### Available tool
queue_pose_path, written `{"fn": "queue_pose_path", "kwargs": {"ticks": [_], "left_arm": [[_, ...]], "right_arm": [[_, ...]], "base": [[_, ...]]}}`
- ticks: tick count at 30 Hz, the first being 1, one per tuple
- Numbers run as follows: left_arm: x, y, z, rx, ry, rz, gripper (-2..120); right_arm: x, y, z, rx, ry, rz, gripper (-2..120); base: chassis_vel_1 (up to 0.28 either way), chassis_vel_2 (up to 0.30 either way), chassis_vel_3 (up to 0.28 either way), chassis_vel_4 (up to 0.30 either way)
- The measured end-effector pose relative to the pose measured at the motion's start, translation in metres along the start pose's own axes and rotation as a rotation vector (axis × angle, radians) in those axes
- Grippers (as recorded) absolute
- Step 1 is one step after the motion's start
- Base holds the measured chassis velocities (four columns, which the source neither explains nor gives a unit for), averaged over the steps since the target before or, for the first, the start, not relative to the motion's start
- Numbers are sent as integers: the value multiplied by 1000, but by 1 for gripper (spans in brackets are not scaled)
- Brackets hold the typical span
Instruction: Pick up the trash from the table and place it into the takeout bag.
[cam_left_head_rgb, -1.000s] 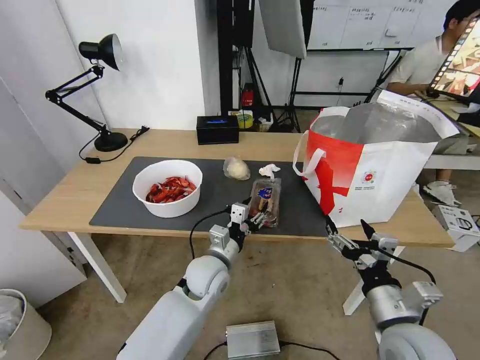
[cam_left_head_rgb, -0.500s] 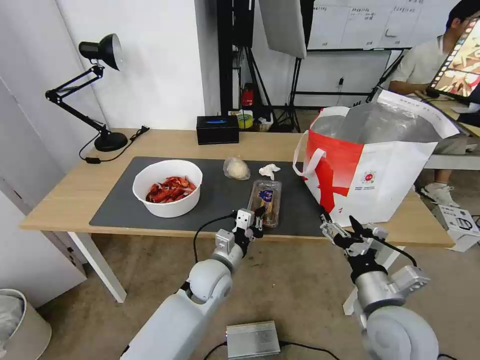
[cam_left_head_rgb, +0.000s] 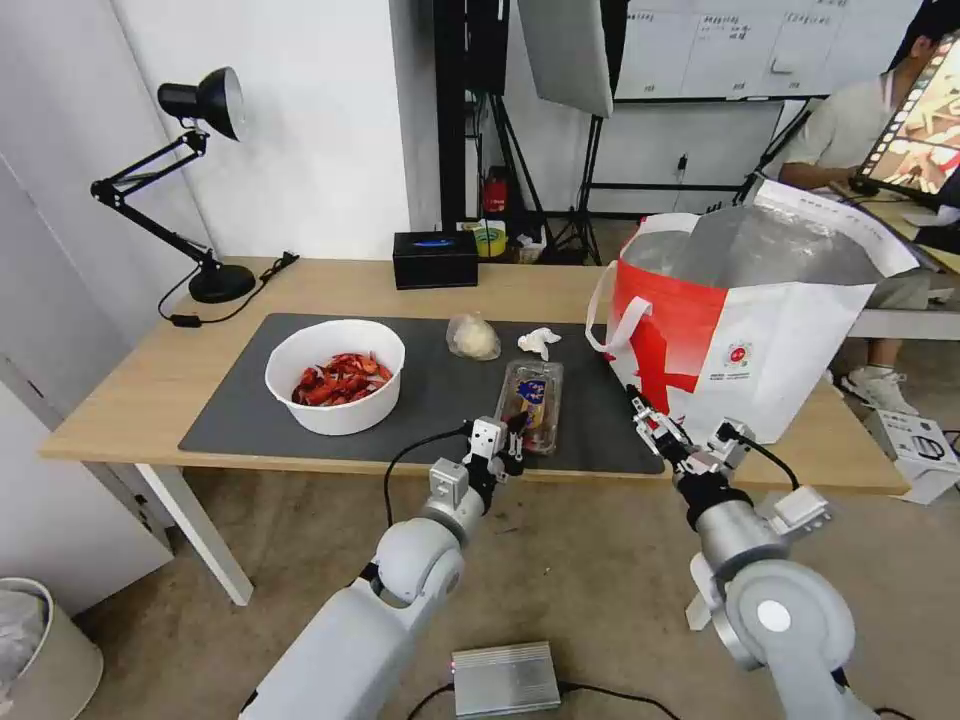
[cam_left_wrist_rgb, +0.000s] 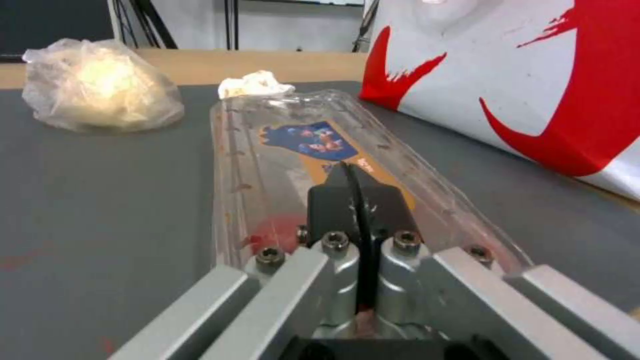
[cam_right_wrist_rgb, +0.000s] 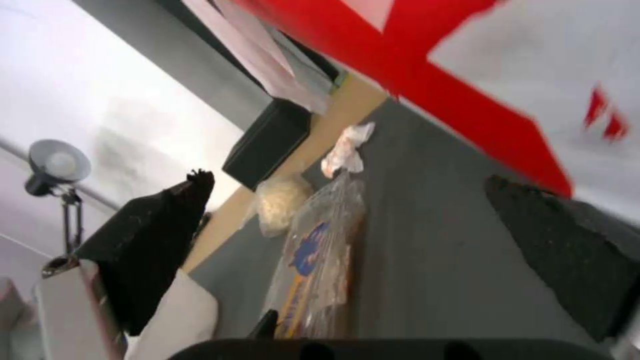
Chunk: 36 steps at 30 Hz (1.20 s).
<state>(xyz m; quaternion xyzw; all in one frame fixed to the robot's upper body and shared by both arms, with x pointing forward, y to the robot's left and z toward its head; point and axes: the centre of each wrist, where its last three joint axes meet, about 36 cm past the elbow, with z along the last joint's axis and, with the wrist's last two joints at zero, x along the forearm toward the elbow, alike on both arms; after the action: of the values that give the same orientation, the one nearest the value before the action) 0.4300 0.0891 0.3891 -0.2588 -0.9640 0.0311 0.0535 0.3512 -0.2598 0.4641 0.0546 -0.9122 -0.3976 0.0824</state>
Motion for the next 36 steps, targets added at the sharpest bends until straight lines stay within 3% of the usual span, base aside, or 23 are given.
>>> {"fn": "queue_pose_path", "kwargs": {"ticks": [3,5,13,26,36], "left_arm": [[0,0,0,0,-1,0,0],[0,0,0,0,-1,1,0],[0,2,0,1,-3,0,0],[0,7,0,2,-2,-6,0],[2,11,1,5,1,-3,0]], "right_arm": [[-4,-1,-1,-35,15,1,100],[-18,-5,-6,-131,69,9,100],[-42,-9,-17,-231,200,-7,100],[-91,-17,-36,-302,311,-14,100],[-120,-22,-30,-323,359,-8,100]], "base": [[0,0,0,0],[0,0,0,0],[0,0,0,0],[0,0,0,0],[0,0,0,0]]}}
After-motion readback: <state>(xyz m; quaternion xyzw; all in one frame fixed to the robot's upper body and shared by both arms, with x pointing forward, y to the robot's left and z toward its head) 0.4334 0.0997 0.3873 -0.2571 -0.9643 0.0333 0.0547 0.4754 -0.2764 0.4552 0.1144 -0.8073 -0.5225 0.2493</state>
